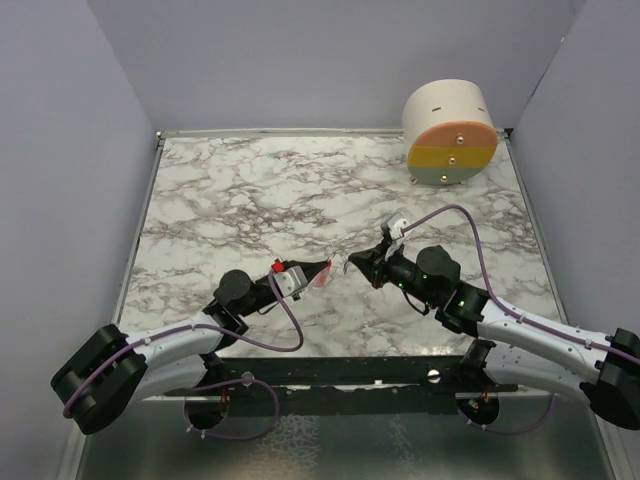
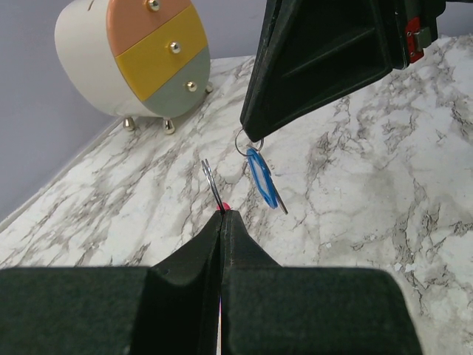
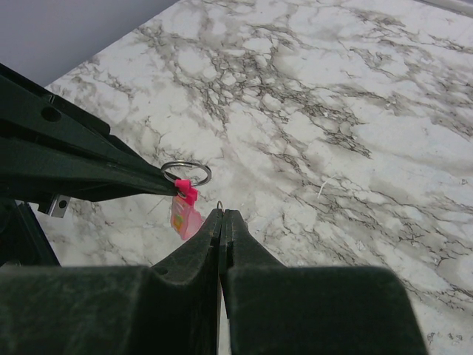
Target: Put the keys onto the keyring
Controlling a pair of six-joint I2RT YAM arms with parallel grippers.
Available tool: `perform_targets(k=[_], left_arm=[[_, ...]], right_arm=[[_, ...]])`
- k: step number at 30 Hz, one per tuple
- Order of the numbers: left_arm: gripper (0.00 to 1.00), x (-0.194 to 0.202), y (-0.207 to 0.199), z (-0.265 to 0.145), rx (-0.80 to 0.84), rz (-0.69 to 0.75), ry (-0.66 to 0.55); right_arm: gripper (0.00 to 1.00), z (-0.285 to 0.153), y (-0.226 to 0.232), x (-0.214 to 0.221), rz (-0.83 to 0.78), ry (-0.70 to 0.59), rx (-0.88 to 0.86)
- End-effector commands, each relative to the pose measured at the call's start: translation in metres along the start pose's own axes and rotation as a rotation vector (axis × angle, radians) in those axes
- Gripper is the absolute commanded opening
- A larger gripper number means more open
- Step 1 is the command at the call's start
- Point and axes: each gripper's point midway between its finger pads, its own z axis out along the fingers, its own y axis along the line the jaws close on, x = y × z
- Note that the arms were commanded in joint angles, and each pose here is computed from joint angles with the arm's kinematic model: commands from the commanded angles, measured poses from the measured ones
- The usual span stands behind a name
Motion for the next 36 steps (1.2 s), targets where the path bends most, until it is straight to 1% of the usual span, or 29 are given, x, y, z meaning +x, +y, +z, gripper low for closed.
perform_targets(k=[1,16,36], left_arm=[[0.0,-0.012,0.001,0.009,0.014,0.019,-0.027],[0.0,-0.011,-0.008,0.017,0.048,0.03,-0.022],[0.0,-0.011,-0.012,0.021,0.061,0.033,-0.019]], right_arm=[[0.01,0.0,0.009,-0.021,-0.008,-0.043,-0.037],[0.01,-0.002,0.008,-0.024,-0.007,-0.052,-0.032],[0.01,-0.001,0.009,-0.022,-0.007,-0.047,-0.037]])
